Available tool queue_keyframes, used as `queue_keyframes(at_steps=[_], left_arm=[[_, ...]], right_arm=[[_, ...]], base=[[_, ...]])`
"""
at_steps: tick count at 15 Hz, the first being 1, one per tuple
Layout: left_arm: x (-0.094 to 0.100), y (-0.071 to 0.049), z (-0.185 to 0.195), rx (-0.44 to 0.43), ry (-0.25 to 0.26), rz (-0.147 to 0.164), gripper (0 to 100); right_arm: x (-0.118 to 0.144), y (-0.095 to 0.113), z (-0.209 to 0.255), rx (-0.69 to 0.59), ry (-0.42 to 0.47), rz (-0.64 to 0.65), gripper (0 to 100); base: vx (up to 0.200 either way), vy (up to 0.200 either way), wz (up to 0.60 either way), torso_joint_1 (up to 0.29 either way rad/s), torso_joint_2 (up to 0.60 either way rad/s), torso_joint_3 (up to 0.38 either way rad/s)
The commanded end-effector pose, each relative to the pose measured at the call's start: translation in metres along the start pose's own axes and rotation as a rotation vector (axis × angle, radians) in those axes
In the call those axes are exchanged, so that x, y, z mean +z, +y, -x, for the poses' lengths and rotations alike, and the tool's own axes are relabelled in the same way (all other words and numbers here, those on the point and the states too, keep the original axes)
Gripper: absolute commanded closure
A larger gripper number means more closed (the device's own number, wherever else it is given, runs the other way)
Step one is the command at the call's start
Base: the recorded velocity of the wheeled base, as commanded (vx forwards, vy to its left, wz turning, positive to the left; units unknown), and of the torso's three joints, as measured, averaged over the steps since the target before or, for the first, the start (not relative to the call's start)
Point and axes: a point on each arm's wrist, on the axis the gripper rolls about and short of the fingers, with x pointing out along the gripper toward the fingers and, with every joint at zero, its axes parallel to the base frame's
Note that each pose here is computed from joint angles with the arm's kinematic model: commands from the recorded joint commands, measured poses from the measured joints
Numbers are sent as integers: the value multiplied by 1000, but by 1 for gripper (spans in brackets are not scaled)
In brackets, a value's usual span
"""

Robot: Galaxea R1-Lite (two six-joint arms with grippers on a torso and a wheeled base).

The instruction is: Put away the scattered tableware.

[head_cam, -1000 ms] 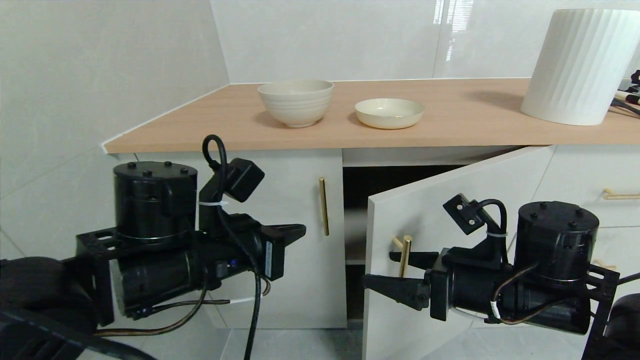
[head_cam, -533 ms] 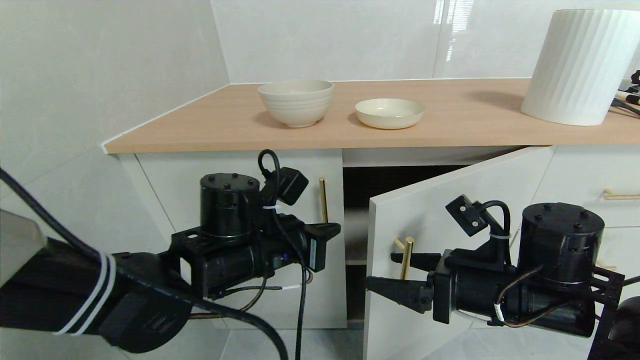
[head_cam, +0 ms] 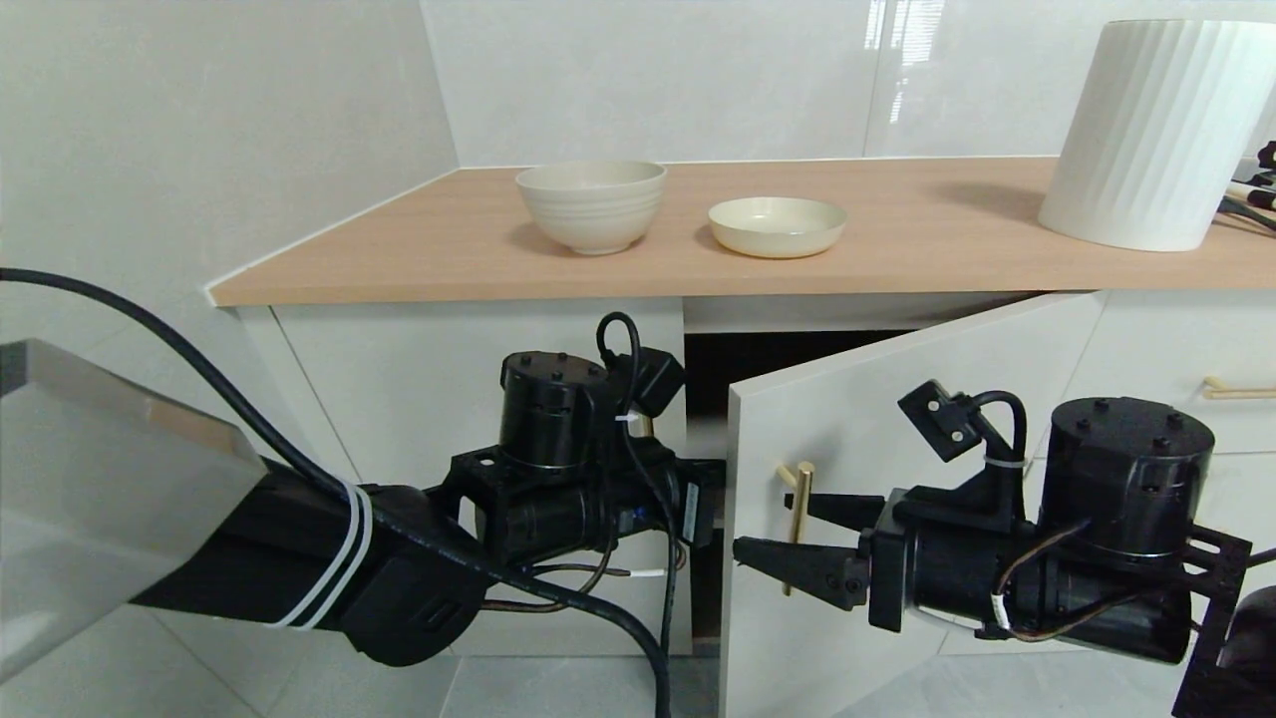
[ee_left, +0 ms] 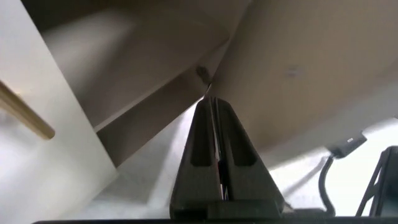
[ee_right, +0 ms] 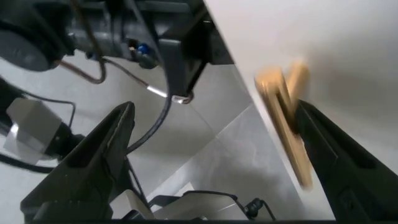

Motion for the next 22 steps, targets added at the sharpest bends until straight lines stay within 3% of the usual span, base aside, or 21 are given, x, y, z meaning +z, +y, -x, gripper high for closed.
queue_keyframes(at_steps=[1, 5, 7, 9, 11, 12, 16, 22], left_arm=[[1, -2, -3, -11, -8, -2, 100], [1, -4, -6, -45, -10, 12, 100], [0, -4, -6, -51, -8, 13, 100], [1, -5, -5, -53, -11, 12, 100], [2, -6, -4, -55, -12, 11, 100], [1, -6, -4, -56, -8, 11, 100], [-6, -11, -5, -65, 15, 11, 100], [-8, -15, -7, -72, 20, 7, 100]], right_arm=[[-1, -2, 0, -14, 14, -9, 0], [0, -7, 3, -38, 14, -17, 0], [11, -16, 15, -82, -34, -6, 0], [18, -22, 29, -152, -69, 99, 0], [21, -19, 43, -342, -83, 192, 0], [25, -11, 53, -375, -97, 207, 0], [28, 12, 85, -373, -77, 201, 0], [29, 12, 85, -374, -80, 202, 0]], base=[[0, 0, 0, 0, 0, 0], [0, 0, 0, 0, 0, 0], [0, 0, 0, 0, 0, 0], [0, 0, 0, 0, 0, 0], [0, 0, 0, 0, 0, 0], [0, 0, 0, 0, 0, 0], [0, 0, 0, 0, 0, 0], [0, 0, 0, 0, 0, 0]])
